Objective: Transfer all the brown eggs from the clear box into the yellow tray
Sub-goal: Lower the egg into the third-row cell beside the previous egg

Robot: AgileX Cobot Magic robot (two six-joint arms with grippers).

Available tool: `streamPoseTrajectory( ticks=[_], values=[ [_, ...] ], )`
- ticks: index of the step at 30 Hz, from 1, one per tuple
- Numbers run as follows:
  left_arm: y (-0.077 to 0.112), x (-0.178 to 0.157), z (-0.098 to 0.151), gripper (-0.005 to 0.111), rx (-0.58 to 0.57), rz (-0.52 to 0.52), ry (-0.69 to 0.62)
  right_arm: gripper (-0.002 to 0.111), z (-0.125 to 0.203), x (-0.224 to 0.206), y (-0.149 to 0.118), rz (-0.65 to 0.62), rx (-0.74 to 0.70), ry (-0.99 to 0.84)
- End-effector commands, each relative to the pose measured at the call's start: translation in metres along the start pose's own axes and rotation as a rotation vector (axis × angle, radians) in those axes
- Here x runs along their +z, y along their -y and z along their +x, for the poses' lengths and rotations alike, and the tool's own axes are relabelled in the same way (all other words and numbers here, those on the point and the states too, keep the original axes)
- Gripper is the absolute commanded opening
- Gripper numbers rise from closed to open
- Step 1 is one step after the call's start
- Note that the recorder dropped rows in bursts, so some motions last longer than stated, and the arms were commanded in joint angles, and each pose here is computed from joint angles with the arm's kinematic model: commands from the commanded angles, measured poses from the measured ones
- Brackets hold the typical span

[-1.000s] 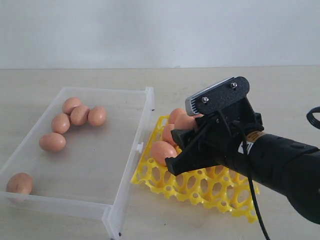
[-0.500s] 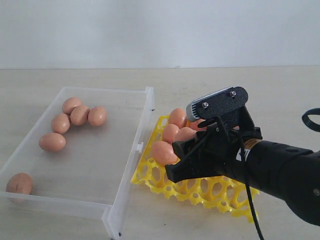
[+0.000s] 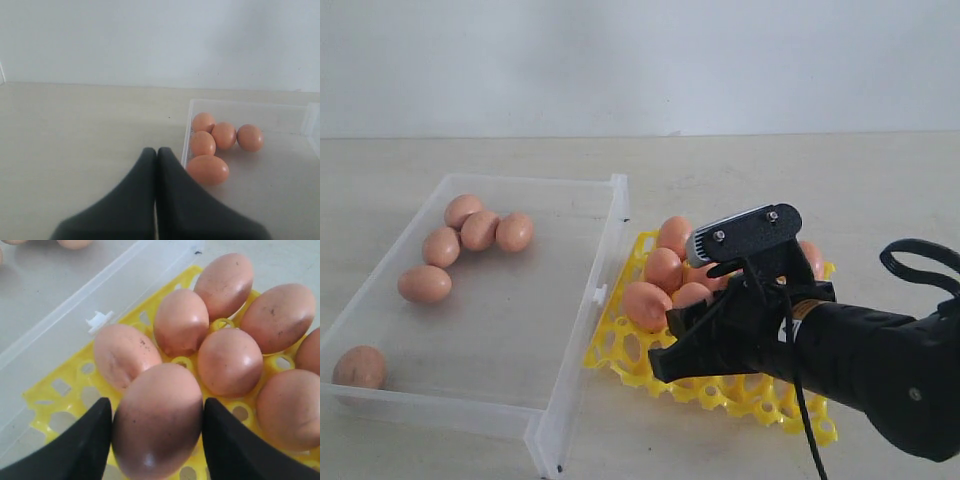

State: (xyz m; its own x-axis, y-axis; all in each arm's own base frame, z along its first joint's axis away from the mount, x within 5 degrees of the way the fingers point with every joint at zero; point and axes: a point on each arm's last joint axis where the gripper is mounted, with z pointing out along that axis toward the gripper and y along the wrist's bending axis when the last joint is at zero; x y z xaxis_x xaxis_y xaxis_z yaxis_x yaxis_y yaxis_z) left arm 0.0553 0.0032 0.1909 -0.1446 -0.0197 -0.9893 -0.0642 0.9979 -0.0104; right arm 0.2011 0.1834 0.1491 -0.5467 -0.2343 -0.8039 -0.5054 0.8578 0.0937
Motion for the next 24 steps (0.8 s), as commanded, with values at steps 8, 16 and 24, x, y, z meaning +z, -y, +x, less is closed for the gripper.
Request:
streamPoseTrajectory(
  ticks=[8, 16, 24],
  values=[
    [0.0001, -0.0001, -0.0013, -0.004, -0.005, 0.000, 0.001, 0.000, -0.0001, 0.0001, -0.0053, -0.019, -0.017, 0.030],
    [0.0001, -0.0001, -0.0013, -0.004, -0.005, 0.000, 0.001, 0.000, 0.0048, 0.0067, -0.0039, -0.003, -0.016, 0.026],
    [0.0001, -0.0001, -0.0013, -0.004, -0.005, 0.000, 0.001, 0.000, 0.0025, 0.0066, -0.0033, 0.003, -0.010, 0.051]
  ],
)
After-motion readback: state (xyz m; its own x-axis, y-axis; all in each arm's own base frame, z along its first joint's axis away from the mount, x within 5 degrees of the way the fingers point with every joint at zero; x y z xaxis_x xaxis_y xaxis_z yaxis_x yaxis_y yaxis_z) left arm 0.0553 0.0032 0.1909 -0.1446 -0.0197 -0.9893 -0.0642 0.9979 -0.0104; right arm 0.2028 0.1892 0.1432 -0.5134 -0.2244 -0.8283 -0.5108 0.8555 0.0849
